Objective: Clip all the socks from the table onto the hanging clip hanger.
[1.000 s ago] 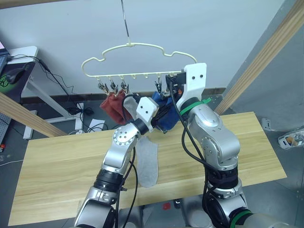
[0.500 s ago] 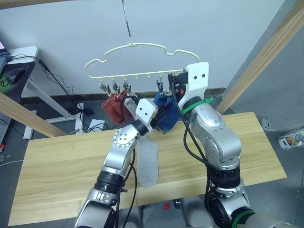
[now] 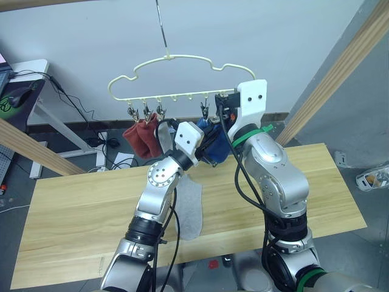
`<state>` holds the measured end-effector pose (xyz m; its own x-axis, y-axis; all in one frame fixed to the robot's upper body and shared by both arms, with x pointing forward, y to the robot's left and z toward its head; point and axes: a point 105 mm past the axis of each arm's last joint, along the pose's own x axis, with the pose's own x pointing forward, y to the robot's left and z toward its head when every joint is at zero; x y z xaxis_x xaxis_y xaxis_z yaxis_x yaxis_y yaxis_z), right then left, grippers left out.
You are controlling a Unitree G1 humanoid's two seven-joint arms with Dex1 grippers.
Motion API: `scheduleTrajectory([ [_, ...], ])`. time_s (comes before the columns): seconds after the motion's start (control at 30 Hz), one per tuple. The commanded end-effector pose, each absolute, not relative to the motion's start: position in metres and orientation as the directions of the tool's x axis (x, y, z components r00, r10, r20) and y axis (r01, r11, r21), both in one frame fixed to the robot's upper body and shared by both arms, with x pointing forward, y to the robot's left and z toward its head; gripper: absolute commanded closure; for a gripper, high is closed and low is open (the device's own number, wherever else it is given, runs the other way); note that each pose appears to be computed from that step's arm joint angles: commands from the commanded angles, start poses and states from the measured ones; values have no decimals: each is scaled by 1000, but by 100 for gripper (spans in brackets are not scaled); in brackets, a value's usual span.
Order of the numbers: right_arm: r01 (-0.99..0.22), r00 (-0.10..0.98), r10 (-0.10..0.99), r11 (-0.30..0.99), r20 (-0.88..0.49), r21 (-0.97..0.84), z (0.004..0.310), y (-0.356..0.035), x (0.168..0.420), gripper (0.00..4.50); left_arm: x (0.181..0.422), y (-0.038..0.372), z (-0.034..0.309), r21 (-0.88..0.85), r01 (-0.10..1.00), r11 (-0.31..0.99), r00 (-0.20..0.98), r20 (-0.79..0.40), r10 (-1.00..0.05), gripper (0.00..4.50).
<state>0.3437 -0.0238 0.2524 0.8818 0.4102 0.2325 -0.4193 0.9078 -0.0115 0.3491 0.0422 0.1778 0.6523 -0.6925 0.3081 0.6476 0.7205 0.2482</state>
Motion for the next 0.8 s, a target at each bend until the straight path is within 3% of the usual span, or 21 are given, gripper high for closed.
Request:
scheduleTrajectory([
  [0.03,-431,855,410,902,319,-3,272,-23,332,450,347,42,194,255,636,729,630,374,-681,447],
  [0.1,-435,853,410,901,323,5,272,-23,331,450,347,42,194,256,635,729,631,372,-680,447],
  [0.13,-438,852,412,899,325,8,272,-23,331,395,347,42,194,256,635,729,632,371,-680,450],
  [0.2,-441,850,413,897,326,12,273,-22,330,341,347,42,194,257,634,729,633,369,-681,450],
  [0.3,-444,849,415,896,326,16,273,-23,329,224,348,42,193,257,633,730,635,367,-680,450],
  [0.4,-457,843,429,889,325,12,273,-22,327,144,349,42,192,253,633,732,639,362,-678,450],
  [0.47,-465,840,438,885,321,8,272,-22,325,144,349,42,191,247,638,729,640,357,-681,450],
  [0.77,-510,822,493,860,285,-19,262,-25,313,141,344,40,182,252,670,698,625,317,-714,203],
  [0.8,-515,819,499,857,284,-23,262,-26,311,141,343,40,182,253,671,697,624,317,-715,203],
])
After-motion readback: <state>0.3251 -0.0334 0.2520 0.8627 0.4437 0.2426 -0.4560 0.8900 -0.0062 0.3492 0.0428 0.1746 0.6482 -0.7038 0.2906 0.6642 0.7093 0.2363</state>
